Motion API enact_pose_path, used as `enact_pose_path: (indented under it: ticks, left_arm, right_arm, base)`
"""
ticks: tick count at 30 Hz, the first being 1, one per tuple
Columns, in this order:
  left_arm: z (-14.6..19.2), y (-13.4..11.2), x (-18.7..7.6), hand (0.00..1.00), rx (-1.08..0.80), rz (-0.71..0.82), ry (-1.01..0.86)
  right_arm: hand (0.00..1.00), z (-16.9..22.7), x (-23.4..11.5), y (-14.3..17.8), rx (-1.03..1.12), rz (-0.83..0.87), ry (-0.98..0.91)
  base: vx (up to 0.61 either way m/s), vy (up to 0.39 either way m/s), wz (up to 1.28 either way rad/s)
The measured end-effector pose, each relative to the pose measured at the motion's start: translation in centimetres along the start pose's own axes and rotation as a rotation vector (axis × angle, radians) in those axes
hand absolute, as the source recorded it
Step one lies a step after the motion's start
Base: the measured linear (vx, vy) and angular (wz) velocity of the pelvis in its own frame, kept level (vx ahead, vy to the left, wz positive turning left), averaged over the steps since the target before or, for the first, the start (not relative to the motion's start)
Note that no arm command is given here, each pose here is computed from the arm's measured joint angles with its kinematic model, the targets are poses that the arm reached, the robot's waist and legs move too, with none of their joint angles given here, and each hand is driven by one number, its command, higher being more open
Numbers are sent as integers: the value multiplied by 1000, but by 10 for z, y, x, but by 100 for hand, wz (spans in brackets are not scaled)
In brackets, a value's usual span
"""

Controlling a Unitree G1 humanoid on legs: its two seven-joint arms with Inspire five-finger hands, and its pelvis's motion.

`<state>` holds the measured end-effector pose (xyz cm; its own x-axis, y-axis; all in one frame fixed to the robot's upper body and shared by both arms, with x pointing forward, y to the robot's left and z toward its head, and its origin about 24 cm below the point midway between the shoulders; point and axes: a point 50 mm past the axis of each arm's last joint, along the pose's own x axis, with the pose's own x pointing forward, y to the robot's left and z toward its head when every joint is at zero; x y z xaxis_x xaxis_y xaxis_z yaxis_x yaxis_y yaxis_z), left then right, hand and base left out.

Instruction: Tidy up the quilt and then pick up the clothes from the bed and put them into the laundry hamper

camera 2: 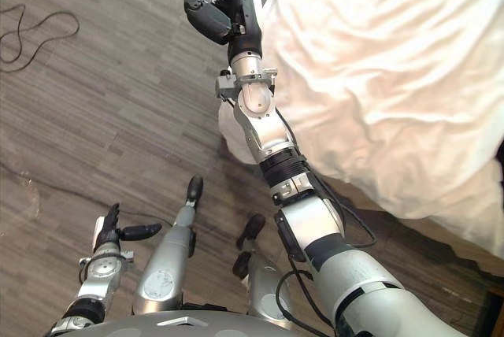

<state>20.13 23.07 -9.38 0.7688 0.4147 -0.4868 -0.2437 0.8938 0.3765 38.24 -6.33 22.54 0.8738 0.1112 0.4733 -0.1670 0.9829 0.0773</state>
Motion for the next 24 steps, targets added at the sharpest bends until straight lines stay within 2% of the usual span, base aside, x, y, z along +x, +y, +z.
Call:
enact_pose_path:
  ticks: [3, 6, 9, 12, 15, 17, 18, 20, 22, 24]
  left_arm:
    - [20, -13, 5, 100, 17, -46, -66]
    - [40, -25, 9, 100, 2, -86, -125]
    - [54, -30, 10, 100, 2, -105, -182]
    - [56, -31, 11, 100, 3, -123, -188]
    - [53, -27, 13, 100, 8, -122, -167]
    - [51, -28, 15, 100, 18, -141, -148]
    - [51, -28, 16, 100, 24, -146, -139]
    - [45, -23, 17, 100, 45, -153, -113]
    - [41, -18, 19, 100, 63, -148, -85]
    - [37, -13, 21, 100, 76, -141, -71]
  right_arm:
    - [0, -24, -1, -29, 6, -123, 112]
    - [0, -36, -4, -28, -9, -91, 151]
    - [0, -65, -17, -31, -2, -86, 273]
    - [0, -96, -45, -25, 77, -120, 394]
    - [0, -135, -91, -21, 118, -128, 564]
    - [0, -173, -153, -31, 121, -173, 777]
    - [0, -181, -169, -34, 120, -187, 829]
    - [0, -201, -231, -40, 93, -167, 1007]
    - [0, -201, -256, -32, 85, -71, 1042]
    - [0, -189, -257, -13, 155, 24, 977]
  base:
    - [-29, 12, -4]
    - [12, 2, 0]
    - [69, 4, 0]
    - [76, 18, -5]
    - [84, 30, -12]
    - [46, 21, -11]
    - [46, 7, -21]
    - [32, -15, -35]
    - [-8, -39, -53]
    - [-25, -56, -62]
